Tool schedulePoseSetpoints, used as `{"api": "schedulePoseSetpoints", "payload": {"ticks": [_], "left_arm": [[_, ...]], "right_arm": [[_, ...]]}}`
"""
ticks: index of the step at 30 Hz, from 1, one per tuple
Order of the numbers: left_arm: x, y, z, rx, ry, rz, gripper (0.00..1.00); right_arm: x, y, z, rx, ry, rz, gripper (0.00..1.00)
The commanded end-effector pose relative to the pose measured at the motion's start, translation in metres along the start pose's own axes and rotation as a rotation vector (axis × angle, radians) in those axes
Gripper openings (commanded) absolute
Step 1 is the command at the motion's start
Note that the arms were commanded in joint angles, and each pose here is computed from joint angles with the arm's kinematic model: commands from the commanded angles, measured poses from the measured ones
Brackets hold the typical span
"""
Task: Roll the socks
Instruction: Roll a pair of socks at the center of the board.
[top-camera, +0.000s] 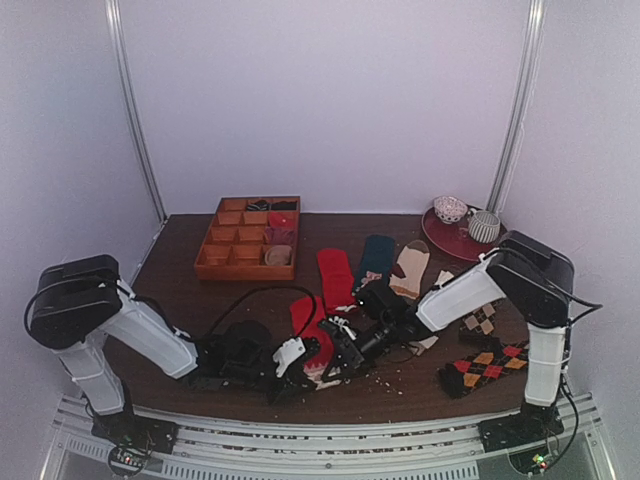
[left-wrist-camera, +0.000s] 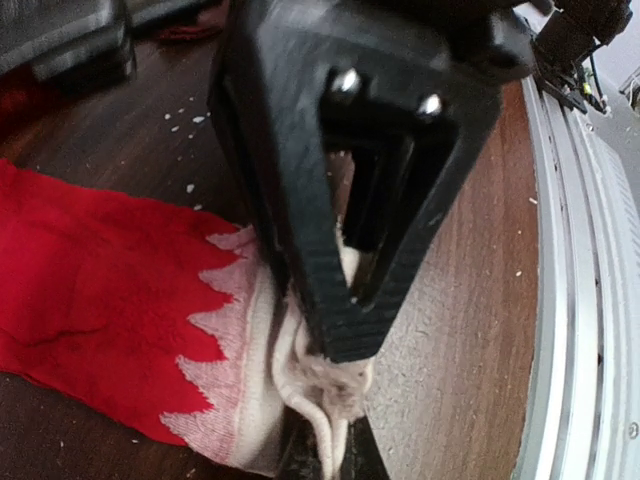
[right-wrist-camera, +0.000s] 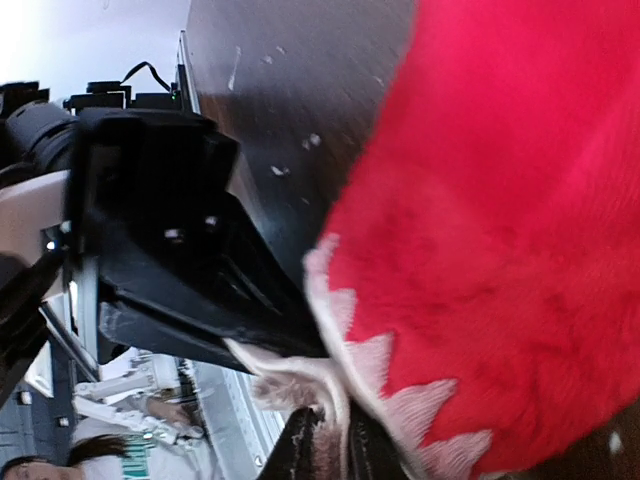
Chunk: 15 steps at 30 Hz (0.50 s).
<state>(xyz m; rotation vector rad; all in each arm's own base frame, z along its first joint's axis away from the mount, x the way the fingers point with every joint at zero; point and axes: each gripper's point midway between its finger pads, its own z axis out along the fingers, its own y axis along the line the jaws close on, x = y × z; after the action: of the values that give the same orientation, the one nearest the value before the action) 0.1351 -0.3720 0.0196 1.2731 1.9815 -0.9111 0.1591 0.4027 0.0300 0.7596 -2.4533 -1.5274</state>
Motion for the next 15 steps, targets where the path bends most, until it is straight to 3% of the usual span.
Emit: {"api": "schedulePoseSetpoints", "payload": {"ticks": [1, 5, 8, 15], "left_arm": [[0.071, -0.007, -0.004, 0.071, 0.279, -0.281, 0.0], [0.086, -0.013, -0.011, 0.119, 0.358, -0.404, 0.0], [0.097, -0.013, -0.015, 0.133, 0.409, -0.456, 0.0], [0.109, -0.015, -0.018, 0.156, 0.471, -0.5, 0.0]], "right_arm": [[-0.035, 0.037, -0.032, 0.109, -0.154, -0.322, 0.15], [-0.044, 0.067, -0.06, 0.21, -0.312, -0.645, 0.2], [-0.034, 0.075, -0.065, 0.306, -0.35, -0.853, 0.27], [0.006, 0.049, -0.03, 0.475, -0.221, -1.155, 0.35]]}}
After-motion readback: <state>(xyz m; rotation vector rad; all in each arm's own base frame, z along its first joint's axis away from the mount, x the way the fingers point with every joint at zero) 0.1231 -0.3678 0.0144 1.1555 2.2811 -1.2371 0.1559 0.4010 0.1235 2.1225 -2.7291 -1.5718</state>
